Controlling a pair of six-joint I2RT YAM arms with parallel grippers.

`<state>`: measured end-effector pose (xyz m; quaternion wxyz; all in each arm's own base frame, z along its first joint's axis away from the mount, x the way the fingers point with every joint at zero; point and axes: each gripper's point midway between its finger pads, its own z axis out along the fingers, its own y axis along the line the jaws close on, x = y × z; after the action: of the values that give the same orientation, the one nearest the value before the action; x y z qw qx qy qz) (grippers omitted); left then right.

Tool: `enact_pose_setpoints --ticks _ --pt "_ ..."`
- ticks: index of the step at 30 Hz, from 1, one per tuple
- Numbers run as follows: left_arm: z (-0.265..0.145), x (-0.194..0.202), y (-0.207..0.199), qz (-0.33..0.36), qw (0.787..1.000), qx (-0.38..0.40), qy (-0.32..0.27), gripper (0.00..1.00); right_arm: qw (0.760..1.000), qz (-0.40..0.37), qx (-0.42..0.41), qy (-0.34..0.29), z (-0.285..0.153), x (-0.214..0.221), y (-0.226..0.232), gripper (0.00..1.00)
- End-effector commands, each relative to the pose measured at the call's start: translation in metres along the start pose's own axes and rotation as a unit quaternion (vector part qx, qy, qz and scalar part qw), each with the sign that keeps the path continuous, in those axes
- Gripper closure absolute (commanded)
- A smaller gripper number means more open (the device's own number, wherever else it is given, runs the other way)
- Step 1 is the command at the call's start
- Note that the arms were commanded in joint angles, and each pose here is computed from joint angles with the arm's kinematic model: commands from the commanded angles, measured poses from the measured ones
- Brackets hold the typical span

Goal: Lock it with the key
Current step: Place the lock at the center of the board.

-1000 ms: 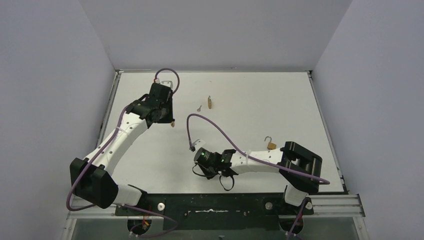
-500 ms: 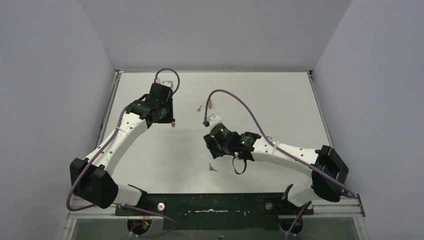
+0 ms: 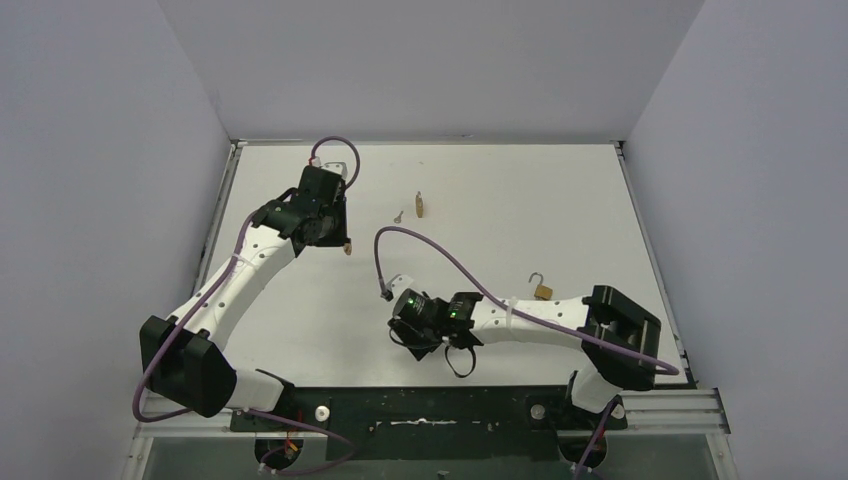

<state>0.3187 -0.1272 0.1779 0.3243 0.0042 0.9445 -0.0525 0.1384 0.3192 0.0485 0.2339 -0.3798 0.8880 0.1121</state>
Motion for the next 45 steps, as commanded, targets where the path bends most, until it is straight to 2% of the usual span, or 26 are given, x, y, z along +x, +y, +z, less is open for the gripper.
enact_pose_setpoints --ticks 1,6,12,20,24,36,45 --pt "-0.012 -0.020 -0.006 0.000 0.999 0.018 -0.035 1.00 1.000 0.015 0.004 -0.013 0.009 -0.008 -0.003 0.52" --pt "-0.013 -0.020 -0.005 0.002 0.999 0.016 -0.035 1.00 1.000 0.025 -0.010 -0.001 0.022 -0.002 -0.004 0.60" --pt "-0.012 -0.018 -0.004 0.003 0.999 0.014 -0.033 1.00 0.999 0.032 -0.020 0.010 0.032 0.006 -0.003 0.63" --pt "-0.010 -0.019 -0.005 0.005 0.999 0.017 -0.029 1.00 0.999 0.046 -0.011 0.006 0.038 0.007 -0.012 0.82" --pt "-0.007 -0.017 -0.008 0.003 0.999 0.023 -0.026 1.00 0.998 0.061 -0.005 -0.006 0.040 -0.003 -0.023 0.99" --pt "0.008 -0.006 -0.041 0.002 0.998 0.062 -0.012 1.00 0.988 0.144 0.009 -0.056 0.053 -0.062 -0.112 1.00" --pt "0.048 -0.011 -0.076 -0.017 0.999 0.050 -0.009 1.00 0.983 0.164 -0.026 -0.080 0.074 -0.120 -0.139 1.00"
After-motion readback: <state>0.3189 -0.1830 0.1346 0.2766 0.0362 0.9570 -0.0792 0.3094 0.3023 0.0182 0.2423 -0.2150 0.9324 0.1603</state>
